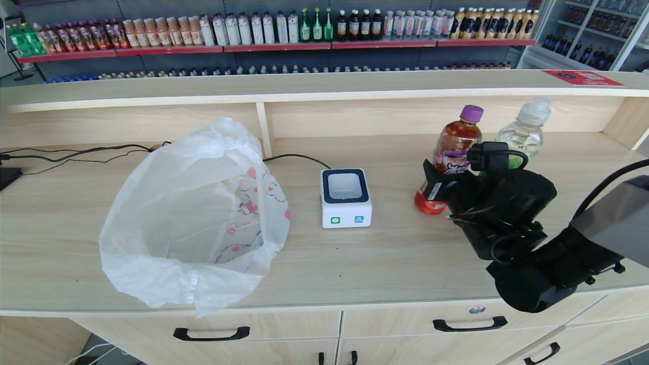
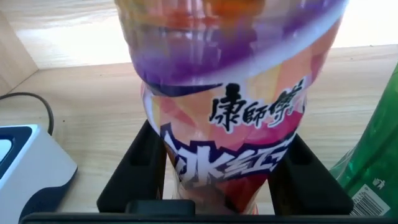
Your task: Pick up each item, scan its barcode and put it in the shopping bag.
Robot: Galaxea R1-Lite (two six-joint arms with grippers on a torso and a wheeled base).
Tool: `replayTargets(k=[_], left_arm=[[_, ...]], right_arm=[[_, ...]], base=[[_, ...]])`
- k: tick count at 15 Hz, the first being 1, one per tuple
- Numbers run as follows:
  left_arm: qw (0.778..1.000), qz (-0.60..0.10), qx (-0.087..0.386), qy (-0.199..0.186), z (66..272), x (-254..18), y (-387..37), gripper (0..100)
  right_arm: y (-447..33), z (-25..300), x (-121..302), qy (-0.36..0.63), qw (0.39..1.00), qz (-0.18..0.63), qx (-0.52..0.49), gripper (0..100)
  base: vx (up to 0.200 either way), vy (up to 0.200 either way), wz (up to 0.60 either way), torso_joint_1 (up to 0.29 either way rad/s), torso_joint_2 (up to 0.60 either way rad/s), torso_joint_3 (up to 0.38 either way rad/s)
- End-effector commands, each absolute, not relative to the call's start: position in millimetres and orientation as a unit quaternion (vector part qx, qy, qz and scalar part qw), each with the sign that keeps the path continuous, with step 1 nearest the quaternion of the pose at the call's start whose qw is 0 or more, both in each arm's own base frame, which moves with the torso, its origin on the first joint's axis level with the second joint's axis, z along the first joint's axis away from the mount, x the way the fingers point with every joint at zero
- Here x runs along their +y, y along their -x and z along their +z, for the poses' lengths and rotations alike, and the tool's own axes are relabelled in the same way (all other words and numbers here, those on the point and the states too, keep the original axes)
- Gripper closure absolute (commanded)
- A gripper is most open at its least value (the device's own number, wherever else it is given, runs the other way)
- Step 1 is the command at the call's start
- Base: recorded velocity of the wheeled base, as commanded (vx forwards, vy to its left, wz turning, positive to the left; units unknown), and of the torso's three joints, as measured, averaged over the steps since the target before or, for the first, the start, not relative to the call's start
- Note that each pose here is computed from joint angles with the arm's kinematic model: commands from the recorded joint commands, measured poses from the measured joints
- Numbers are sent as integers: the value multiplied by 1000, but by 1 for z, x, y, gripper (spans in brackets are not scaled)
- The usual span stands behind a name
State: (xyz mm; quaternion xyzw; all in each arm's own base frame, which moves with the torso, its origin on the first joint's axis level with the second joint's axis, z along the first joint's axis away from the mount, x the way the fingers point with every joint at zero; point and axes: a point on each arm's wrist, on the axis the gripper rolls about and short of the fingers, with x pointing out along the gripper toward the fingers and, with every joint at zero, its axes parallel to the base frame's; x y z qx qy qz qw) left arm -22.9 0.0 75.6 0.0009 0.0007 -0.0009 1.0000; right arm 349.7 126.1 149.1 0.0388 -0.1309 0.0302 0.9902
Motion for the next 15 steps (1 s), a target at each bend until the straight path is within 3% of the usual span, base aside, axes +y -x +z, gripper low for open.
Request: replayTargets(k=[1,10,15], left_arm=[[1000,-1,1,-1,76,0,23,0],[1000,-1,1,-1,76,0,23,0],[1000,-1,1,-1,76,0,23,0]], right_arm=[[-346,158,125,-42,988,30,-143,100],[-324,188,119,-58,982,35,-177,100],[-263,215,105,-56,969,117,-212,100]], base=[[0,0,0,0,0,0],[0,0,0,0,0,0],[0,0,0,0,0,0]])
